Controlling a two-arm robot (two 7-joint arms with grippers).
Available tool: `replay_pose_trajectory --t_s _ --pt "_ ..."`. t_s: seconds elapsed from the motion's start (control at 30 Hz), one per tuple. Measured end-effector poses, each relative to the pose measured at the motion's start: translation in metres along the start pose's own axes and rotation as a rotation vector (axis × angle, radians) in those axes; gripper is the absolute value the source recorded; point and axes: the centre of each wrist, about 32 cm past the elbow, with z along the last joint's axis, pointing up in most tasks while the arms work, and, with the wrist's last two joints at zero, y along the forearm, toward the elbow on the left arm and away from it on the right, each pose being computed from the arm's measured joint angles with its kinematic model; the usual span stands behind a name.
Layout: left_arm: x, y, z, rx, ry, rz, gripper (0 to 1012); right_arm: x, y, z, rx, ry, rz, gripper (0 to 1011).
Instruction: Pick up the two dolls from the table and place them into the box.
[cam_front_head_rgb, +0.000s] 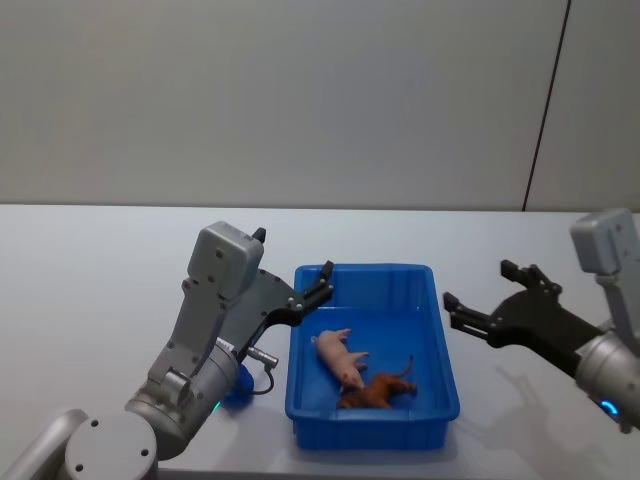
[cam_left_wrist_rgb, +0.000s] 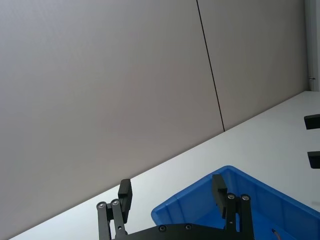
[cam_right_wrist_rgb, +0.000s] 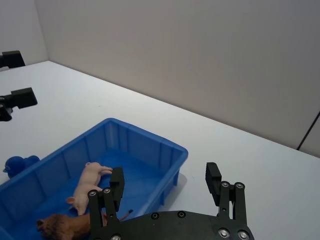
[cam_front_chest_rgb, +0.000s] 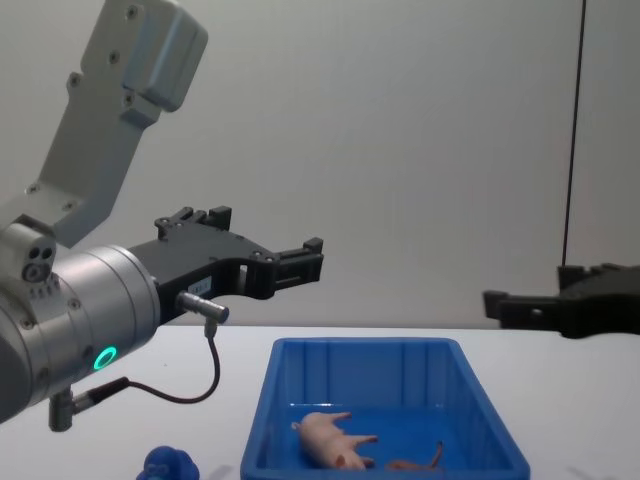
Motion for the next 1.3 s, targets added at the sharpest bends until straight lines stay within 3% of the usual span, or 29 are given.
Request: replay_pose_trajectory --t_s 0.53,0.9,1.3 --pt "0.0026 0.0035 0.0008 0.027 -0.013 -0.004 1002 0.018 -0.015 -0.01 -0.005 -0.02 -0.009 1001" --pt "0.0132 0.0196 -0.0013 0.11 -0.019 -0.02 1001 0.022 -0.018 -0.012 -0.008 -0.026 -0.012 1000" --pt "0.0263 0.0395 -0.0156 0.196 0.006 -0.021 1002 0.024 -0.02 -0.013 -0.008 -0.028 -0.013 1001"
